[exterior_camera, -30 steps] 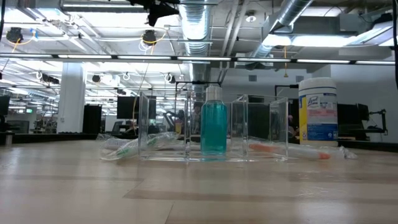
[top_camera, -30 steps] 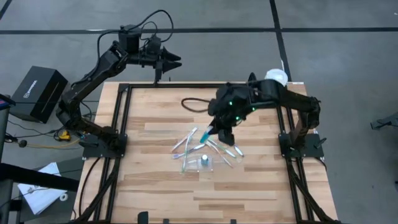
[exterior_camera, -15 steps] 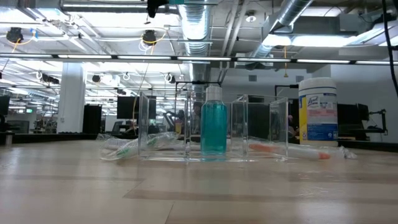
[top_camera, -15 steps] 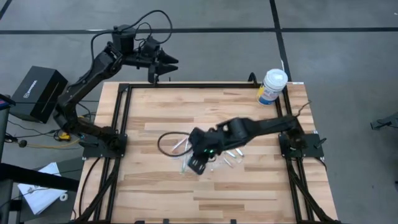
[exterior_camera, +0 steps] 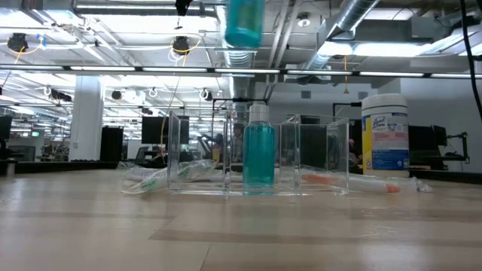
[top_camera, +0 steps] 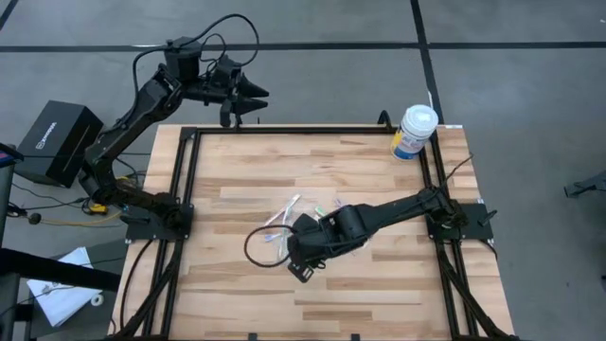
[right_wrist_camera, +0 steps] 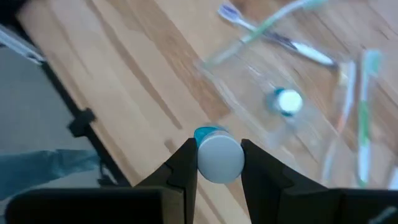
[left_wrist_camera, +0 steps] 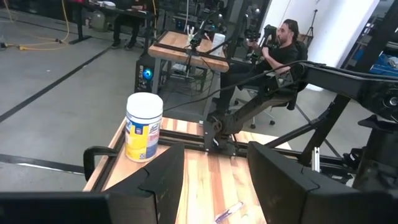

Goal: Pick & Place toothbrushing station
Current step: Put the blue mouthwash into the transparent organizer, then put the purple toothbrush into the transparent organizer

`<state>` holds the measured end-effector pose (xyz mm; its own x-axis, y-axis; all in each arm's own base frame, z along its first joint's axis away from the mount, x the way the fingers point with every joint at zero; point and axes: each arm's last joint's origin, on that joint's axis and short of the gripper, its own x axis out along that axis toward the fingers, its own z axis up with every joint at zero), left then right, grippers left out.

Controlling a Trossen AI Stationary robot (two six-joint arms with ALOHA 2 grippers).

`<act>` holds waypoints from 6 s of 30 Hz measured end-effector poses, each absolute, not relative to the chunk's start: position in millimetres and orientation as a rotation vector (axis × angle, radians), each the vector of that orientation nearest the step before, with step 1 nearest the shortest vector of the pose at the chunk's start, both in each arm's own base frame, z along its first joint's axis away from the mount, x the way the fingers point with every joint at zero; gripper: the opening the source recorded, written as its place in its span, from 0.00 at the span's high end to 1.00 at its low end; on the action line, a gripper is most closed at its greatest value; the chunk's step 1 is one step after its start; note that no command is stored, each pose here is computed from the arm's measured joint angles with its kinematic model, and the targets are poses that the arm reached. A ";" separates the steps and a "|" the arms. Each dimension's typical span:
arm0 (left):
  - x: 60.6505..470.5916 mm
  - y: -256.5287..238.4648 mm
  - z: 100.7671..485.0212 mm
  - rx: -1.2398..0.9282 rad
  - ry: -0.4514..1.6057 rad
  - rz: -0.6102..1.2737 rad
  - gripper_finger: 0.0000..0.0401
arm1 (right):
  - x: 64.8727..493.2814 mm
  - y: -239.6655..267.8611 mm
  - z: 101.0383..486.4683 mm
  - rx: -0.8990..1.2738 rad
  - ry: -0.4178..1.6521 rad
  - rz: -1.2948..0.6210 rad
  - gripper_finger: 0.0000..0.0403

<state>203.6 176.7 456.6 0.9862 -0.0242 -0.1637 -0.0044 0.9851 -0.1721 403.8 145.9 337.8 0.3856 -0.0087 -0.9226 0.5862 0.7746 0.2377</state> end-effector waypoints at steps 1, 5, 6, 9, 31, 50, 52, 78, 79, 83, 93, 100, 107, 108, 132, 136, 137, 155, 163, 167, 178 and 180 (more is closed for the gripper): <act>203.6 176.7 456.6 -0.171 0.166 -0.010 0.57 | 402.0 145.7 337.2 0.593 1.131 -0.430 0.79; 203.6 176.7 456.6 -0.170 0.166 -0.010 0.57 | 398.5 146.0 336.0 0.572 1.136 -0.477 0.79; 203.6 176.7 456.6 -0.170 0.166 -0.010 0.57 | 398.5 145.6 336.0 0.571 1.135 -0.480 0.79; 203.6 176.7 456.6 -0.169 0.166 -0.010 0.57 | 399.6 142.6 336.0 0.570 1.126 -0.493 0.79; 203.7 176.9 456.3 -0.172 0.168 -0.010 0.57 | 414.4 135.7 301.1 0.561 1.127 -0.564 0.79; 204.0 176.5 456.0 -0.174 0.170 -0.012 0.57 | 419.0 133.0 279.2 0.572 1.134 -0.589 0.79; 204.1 176.5 455.9 -0.173 0.170 -0.012 0.57 | 420.5 132.4 275.3 0.586 1.137 -0.583 0.79; 209.5 181.6 425.2 -0.222 0.238 -0.032 0.57 | 425.4 124.0 275.2 0.601 1.117 -0.583 0.79; 209.7 181.8 425.0 -0.219 0.237 -0.032 0.57 | 425.5 124.0 275.2 0.601 1.117 -0.583 0.79; 210.0 182.1 424.5 -0.215 0.233 -0.032 0.57 | 426.2 125.2 275.5 0.607 1.108 -0.576 0.79; 210.2 182.4 425.4 -0.207 0.226 -0.032 0.57 | 425.7 128.5 275.6 0.627 1.100 -0.582 0.79; 210.4 182.6 426.4 -0.198 0.217 -0.032 0.57 | 426.1 133.4 260.0 0.653 1.096 -0.588 0.79; 210.4 182.8 426.9 -0.194 0.213 -0.032 0.57 | 424.6 142.4 232.4 0.688 1.129 -0.582 0.79; 210.4 182.8 426.9 -0.194 0.213 -0.032 0.57 | 424.7 142.3 232.2 0.689 1.129 -0.583 0.79; 210.6 183.0 427.6 -0.191 0.207 -0.031 0.57 | 428.9 140.0 213.9 0.709 1.104 -0.550 0.79; 210.6 183.0 427.7 -0.190 0.207 -0.031 0.57 | 428.9 140.0 213.9 0.705 1.105 -0.546 0.79; 210.6 183.0 427.7 -0.190 0.207 -0.031 0.57 | 428.9 140.0 213.9 0.703 1.105 -0.545 0.79; 210.7 183.1 428.3 -0.185 0.202 -0.031 0.57 | 431.6 141.4 215.5 0.727 1.081 -0.523 0.53; 210.8 183.2 428.7 -0.182 0.199 -0.031 0.57 | 427.0 139.1 232.0 0.749 1.056 -0.512 0.51; 210.8 183.2 428.8 -0.181 0.198 -0.031 0.57 | 422.3 134.9 245.8 0.761 1.035 -0.507 0.52; 211.1 183.5 430.4 -0.165 0.186 -0.031 0.57 | 398.2 115.7 324.2 0.725 0.710 -0.509 0.53; 211.3 183.7 431.3 -0.161 0.178 -0.032 0.57 | 393.6 109.8 344.0 0.692 0.593 -0.512 0.54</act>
